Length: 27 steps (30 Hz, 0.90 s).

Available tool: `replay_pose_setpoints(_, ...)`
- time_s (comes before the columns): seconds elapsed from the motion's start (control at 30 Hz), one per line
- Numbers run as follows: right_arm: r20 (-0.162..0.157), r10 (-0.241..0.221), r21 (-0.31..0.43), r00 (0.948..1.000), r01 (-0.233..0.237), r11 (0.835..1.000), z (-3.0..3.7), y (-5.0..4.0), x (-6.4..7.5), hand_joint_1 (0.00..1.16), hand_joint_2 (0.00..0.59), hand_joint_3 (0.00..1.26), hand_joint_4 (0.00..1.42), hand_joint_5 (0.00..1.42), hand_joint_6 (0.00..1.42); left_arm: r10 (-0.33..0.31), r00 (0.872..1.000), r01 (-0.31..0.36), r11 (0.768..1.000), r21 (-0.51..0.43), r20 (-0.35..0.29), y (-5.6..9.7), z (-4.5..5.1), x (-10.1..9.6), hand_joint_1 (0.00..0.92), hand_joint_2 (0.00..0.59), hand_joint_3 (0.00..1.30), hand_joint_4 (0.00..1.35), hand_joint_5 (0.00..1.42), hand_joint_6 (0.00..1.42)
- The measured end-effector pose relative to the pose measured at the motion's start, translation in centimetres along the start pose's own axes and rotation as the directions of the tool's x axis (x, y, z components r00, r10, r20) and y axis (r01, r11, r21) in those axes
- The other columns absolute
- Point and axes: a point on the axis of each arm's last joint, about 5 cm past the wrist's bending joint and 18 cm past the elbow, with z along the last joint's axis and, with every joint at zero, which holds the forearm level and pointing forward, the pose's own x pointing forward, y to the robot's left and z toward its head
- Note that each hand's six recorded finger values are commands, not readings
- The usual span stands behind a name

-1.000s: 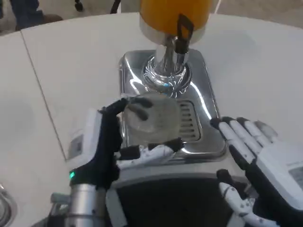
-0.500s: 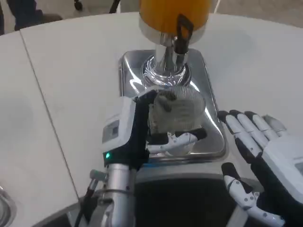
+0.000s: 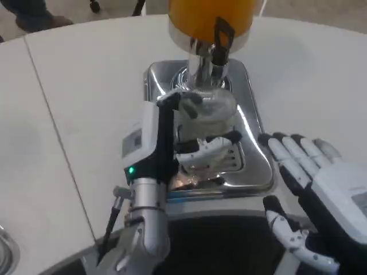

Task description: Grasp the cup under the faucet to collect the drink, then remove the cup.

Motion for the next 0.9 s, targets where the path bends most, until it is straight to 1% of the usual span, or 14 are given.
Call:
replay_pose_setpoints(0.07,-0.001,-0.003,0.0,1.0,0.003,1.0,-0.1,0.02,0.2,0.07,0.586,0.0,0.0,0.0,0.0,0.006,1.0,-0.006,1.0,0.004,-0.003,0.0,-0.1,0.1,0.64,0.085,1.04,1.12,1.38,1.42)
replay_pose_setpoints(0.13,-0.008,0.0,0.003,1.0,0.0,1.0,-0.3,0.14,0.5,0.07,0.586,0.0,0.0,0.0,0.0,0.018,1.0,-0.018,1.0,0.012,-0.005,0.1,-0.29,0.0,0.615,0.085,0.96,1.13,1.32,1.42)
replay_pose_setpoints(0.17,-0.009,0.0,0.003,1.0,0.001,1.0,-0.33,0.16,0.6,0.07,0.586,0.0,0.0,0.0,0.0,0.021,1.0,-0.021,1.0,0.014,-0.005,0.1,-0.32,0.0,0.597,0.087,0.91,1.12,1.3,1.42)
replay_pose_setpoints(0.2,-0.008,-0.001,0.004,1.0,0.001,1.0,-0.34,0.15,0.6,0.07,0.586,0.0,0.0,0.0,0.0,0.022,1.0,-0.021,1.0,0.015,-0.006,0.1,-0.33,0.0,0.581,0.084,0.87,1.08,1.28,1.42)
replay_pose_setpoints(0.23,-0.007,0.001,0.006,1.0,-0.001,1.0,-0.37,0.17,0.6,0.06,0.586,0.0,0.0,0.0,0.0,0.022,1.0,-0.022,1.0,0.014,-0.006,0.1,-0.34,0.0,0.564,0.08,0.8,1.0,1.24,1.41)
replay_pose_setpoints(0.33,-0.009,0.011,0.013,0.9999,-0.011,1.0,-0.48,0.34,0.7,0.06,0.586,0.0,0.0,0.0,0.0,0.022,1.0,-0.022,1.0,0.01,-0.01,0.1,-0.4,0.0,0.503,0.067,0.52,0.66,1.09,1.31)
replay_pose_setpoints(0.4,-0.009,0.012,0.016,0.9999,-0.012,1.0,-0.47,0.41,0.7,0.06,0.586,0.0,0.0,0.0,0.0,0.013,1.0,-0.013,1.0,0.018,-0.003,0.3,-0.53,-0.1,0.47,0.059,0.42,0.52,1.01,1.25)
replay_pose_setpoints(0.47,-0.009,0.015,0.022,0.9998,-0.015,1.0,-0.44,0.52,0.8,0.06,0.586,0.0,0.0,0.0,0.0,-0.005,1.0,0.005,1.0,0.027,0.005,0.4,-0.63,-0.1,0.432,0.052,0.31,0.39,0.92,1.15)
replay_pose_setpoints(0.53,-0.007,0.018,0.026,0.9998,-0.018,1.0,-0.46,0.62,0.9,0.06,0.586,0.0,0.0,0.0,0.0,-0.021,1.0,0.021,0.999,0.033,0.003,0.4,-0.76,-0.2,0.416,0.049,0.26,0.33,0.88,1.09)
replay_pose_setpoints(0.63,-0.002,0.013,0.027,0.9999,-0.013,1.0,-0.4,0.59,1.1,0.06,0.586,0.0,0.0,0.0,0.0,-0.039,0.999,0.039,0.998,0.039,0.0,0.5,-0.91,-0.3,0.4,0.053,0.22,0.28,0.84,1.01)
replay_pose_setpoints(0.7,-0.003,0.014,0.03,0.9999,-0.014,0.999,-0.37,0.61,1.1,0.05,0.586,0.0,0.0,0.0,0.0,-0.044,0.999,0.044,0.998,0.041,-0.001,0.6,-0.98,-0.3,0.395,0.053,0.19,0.24,0.81,0.98)
replay_pose_setpoints(0.77,0.004,0.016,0.032,0.9999,-0.016,0.999,-0.26,0.68,1.2,0.05,0.586,0.0,0.0,0.0,0.0,-0.046,0.999,0.046,0.998,0.041,0.0,0.6,-1.01,-0.3,0.394,0.049,0.18,0.2,0.79,0.95)
replay_pose_setpoints(0.9,0.006,0.017,0.036,0.9998,-0.018,0.999,-0.14,0.79,1.4,0.05,0.586,0.0,0.0,0.0,0.0,-0.049,0.999,0.049,0.998,0.043,0.005,0.8,-1.09,-0.2,0.388,0.049,0.15,0.14,0.7,0.8)
